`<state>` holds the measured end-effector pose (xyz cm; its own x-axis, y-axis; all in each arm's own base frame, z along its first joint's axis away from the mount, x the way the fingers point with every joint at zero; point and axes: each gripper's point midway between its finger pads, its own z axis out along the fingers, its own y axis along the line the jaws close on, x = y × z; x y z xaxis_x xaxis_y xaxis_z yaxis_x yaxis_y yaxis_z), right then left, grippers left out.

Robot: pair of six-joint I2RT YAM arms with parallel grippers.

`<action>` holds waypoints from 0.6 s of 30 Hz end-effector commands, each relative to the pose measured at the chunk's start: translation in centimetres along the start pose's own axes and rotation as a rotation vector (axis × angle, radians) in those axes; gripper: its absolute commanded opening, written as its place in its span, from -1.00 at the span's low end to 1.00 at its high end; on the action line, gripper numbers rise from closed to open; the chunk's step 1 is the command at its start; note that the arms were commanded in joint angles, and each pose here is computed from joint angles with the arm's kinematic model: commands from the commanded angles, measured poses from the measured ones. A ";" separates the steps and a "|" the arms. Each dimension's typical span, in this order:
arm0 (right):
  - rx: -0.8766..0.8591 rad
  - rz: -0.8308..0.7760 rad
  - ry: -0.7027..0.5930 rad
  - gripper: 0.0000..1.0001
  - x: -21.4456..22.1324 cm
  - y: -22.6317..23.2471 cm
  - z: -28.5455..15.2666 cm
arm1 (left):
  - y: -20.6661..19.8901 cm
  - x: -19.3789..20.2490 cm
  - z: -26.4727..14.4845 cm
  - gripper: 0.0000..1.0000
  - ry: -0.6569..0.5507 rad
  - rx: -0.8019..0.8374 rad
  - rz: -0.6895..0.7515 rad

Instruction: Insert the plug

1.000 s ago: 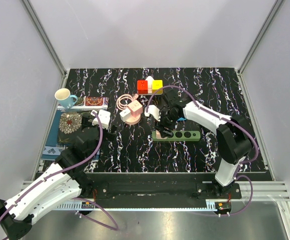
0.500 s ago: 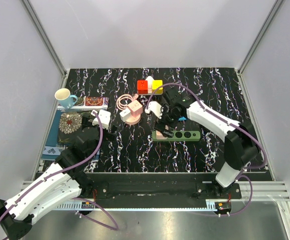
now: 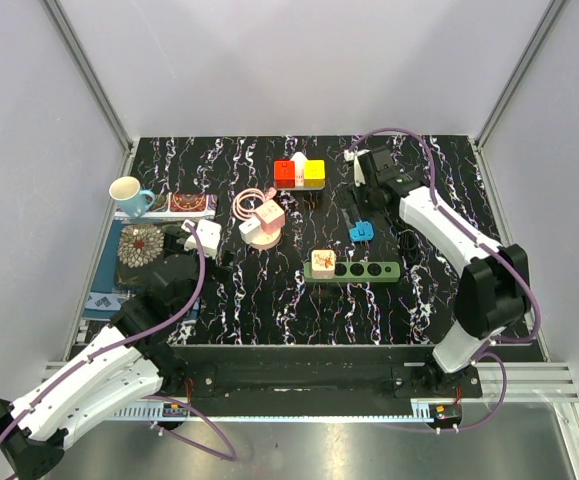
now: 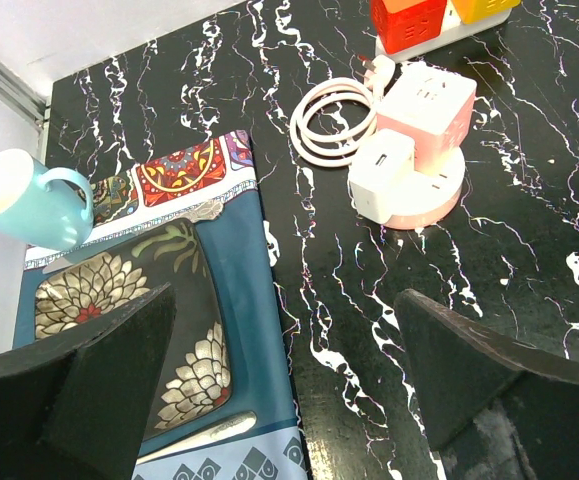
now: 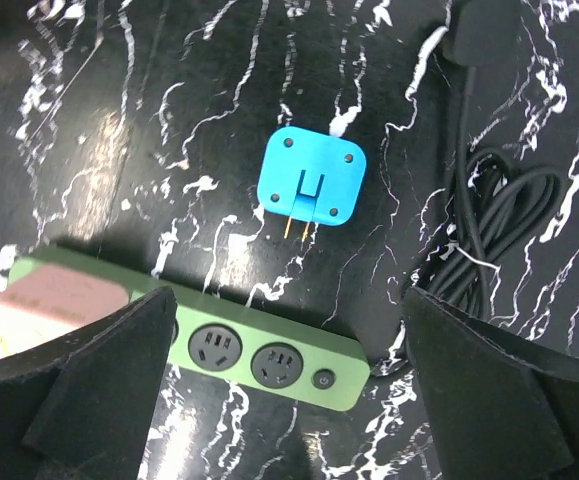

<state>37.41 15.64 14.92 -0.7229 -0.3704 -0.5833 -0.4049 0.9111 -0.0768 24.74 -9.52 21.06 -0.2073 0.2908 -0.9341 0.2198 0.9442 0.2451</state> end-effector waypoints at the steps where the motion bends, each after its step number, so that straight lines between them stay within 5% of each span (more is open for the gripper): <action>1: 0.112 0.204 -0.005 0.99 -1.4 -1.0 1.8 | 0.0 -1.1 0.1 0.98 -0.044 0.002 -0.024; 18: 0.113 0.400 0.268 0.86 0.7 -2.7 10.0 | -0.2 -0.4 0.5 0.97 -0.016 0.000 -0.006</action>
<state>43.64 14.41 6.87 -0.9115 -0.0363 -0.4096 -0.0341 0.9993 -0.0126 24.79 -9.49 20.89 -0.2122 0.2938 -0.9320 0.2187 0.9438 0.2478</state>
